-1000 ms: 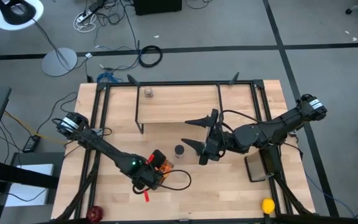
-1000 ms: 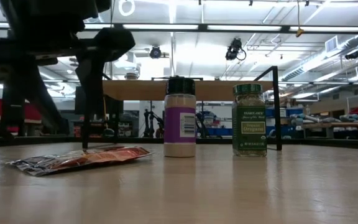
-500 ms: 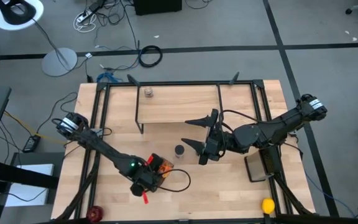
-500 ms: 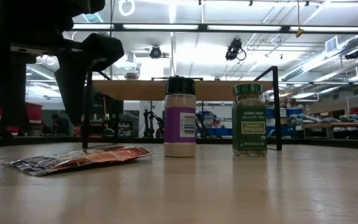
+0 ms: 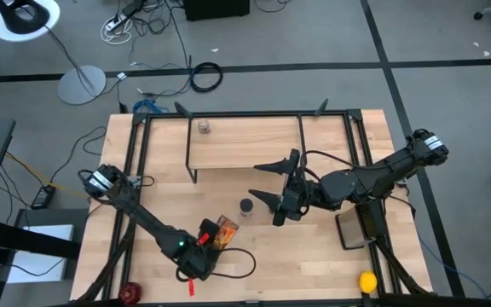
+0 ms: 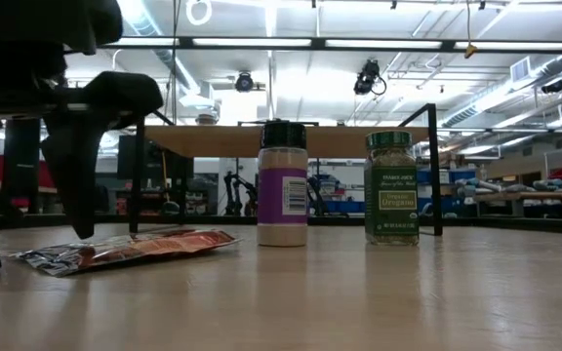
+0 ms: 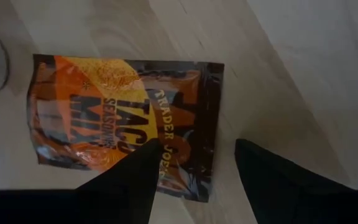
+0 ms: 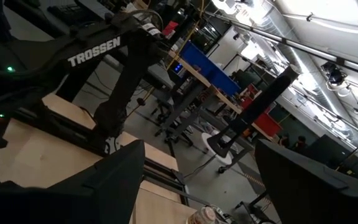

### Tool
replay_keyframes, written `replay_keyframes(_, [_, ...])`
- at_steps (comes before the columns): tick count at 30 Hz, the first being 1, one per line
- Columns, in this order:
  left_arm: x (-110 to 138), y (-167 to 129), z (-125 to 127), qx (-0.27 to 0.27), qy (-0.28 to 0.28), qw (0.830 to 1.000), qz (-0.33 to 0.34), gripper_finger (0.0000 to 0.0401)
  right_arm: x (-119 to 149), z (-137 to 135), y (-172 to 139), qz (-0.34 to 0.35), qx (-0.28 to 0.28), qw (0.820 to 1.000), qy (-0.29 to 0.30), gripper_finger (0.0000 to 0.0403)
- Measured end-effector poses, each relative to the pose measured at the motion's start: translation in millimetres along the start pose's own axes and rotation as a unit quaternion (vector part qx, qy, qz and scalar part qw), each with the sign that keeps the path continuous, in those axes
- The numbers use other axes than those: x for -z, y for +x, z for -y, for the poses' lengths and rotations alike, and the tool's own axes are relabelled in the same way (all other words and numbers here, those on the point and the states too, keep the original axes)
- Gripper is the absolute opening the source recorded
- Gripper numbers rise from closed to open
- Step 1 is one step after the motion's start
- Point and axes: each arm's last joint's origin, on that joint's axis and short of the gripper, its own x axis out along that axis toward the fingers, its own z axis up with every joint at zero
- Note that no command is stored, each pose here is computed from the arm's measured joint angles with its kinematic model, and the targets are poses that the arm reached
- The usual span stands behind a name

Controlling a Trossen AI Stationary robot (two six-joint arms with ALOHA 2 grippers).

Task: Shelf spices
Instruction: Put the brown seasoning pack on the shelf

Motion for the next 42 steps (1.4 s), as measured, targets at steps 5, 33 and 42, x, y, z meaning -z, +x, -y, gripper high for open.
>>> replay_keyframes(5, [0.3, 2.1, 2.5, -0.029, -0.009, 1.000, 0.000, 0.0215, -0.6, 0.5, 0.0, 0.003, 0.002, 1.000, 0.003, 0.0304])
replay_keyframes(33, [14.7, 24.7, -12.1, -0.031, -0.043, 0.999, 0.000, 0.0111, -2.5, 0.1, -1.2, 0.009, 0.002, 1.000, 0.012, 0.0304])
replay_keyframes(42, [6.9, 21.3, -15.2, -0.063, -0.029, 0.998, 0.008, 0.0005, -2.5, 0.1, -1.2, 0.009, 0.002, 1.000, 0.012, 0.0304])
